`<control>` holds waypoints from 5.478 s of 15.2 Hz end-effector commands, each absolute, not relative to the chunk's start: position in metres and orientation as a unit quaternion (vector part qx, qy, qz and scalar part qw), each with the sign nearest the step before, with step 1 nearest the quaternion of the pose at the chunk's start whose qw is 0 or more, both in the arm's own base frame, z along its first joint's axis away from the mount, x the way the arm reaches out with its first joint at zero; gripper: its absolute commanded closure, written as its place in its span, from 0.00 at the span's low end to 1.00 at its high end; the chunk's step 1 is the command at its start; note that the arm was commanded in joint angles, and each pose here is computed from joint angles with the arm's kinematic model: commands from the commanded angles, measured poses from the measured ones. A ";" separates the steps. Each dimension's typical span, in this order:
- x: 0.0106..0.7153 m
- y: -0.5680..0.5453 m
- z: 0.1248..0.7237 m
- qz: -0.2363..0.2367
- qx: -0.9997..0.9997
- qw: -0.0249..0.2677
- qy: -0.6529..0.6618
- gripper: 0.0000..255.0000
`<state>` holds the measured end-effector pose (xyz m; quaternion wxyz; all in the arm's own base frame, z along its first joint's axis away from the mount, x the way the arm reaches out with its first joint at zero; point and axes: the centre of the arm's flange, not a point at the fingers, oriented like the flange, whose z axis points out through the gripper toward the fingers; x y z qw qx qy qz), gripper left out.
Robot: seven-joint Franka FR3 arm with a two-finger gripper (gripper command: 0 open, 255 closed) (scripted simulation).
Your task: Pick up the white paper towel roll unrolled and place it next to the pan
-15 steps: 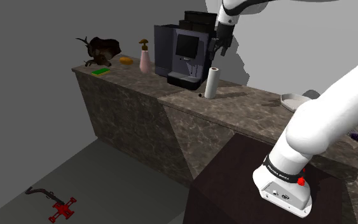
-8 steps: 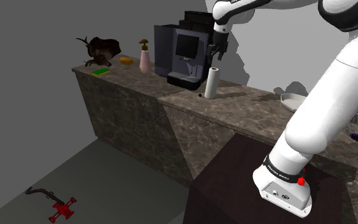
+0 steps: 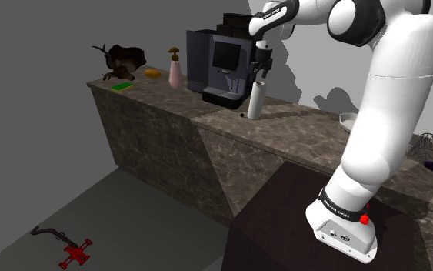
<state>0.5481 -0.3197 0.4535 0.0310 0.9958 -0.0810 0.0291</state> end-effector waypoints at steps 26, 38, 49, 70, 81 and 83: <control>0.559 -0.333 0.405 0.026 0.996 0.030 -0.083 1.00; 0.559 -0.333 0.468 0.026 0.996 0.030 -0.083 1.00; 0.559 -0.333 0.526 0.026 0.996 0.030 -0.083 1.00; 0.559 -0.333 0.637 0.026 0.996 0.030 -0.083 1.00; 0.550 -0.341 0.684 0.026 0.996 0.030 -0.083 1.00; 0.532 -0.359 0.676 0.026 0.996 0.030 -0.083 1.00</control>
